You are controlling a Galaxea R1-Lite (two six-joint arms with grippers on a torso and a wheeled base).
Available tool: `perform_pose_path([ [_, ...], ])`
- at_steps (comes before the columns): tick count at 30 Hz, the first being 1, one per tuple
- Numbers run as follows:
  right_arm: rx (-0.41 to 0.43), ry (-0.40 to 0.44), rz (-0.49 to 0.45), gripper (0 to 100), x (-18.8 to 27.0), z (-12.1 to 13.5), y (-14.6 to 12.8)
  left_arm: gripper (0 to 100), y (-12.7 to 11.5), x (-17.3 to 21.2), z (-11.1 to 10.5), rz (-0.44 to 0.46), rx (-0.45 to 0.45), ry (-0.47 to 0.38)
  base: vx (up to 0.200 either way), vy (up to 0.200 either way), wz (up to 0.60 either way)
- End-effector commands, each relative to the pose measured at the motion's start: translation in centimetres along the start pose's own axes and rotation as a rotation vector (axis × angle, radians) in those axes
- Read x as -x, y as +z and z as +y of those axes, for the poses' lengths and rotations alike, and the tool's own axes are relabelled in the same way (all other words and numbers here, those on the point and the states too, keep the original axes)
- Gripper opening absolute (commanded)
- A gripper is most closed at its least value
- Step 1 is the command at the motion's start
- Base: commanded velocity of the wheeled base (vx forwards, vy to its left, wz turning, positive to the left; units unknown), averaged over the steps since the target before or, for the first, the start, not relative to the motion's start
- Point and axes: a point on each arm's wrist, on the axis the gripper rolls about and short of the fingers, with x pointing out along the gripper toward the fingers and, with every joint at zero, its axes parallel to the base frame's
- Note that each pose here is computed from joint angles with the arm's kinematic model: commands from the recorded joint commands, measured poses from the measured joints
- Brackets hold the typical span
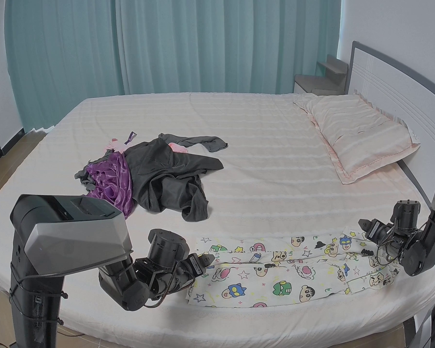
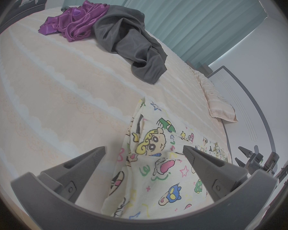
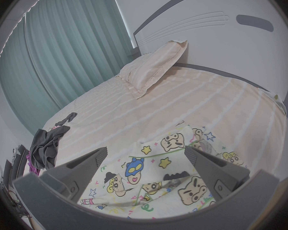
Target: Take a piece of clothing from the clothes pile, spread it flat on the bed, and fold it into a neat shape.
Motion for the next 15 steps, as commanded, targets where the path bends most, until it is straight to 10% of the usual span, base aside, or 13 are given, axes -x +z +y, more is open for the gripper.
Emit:
perform_pose_path([
  [1, 0.001, 0.002, 0.0, 100, 0.0, 0.0, 0.0, 100, 0.0, 0.1, 0.0, -0.003, 0.002, 0.002, 0.0, -0.2, 0.0],
  [15, 0.001, 0.003, 0.005, 100, 0.1, 0.1, -0.1, 100, -0.2, 0.4, 1.7, 0.009, -0.13, 0.071, 0.0, -0.029, 0.0],
])
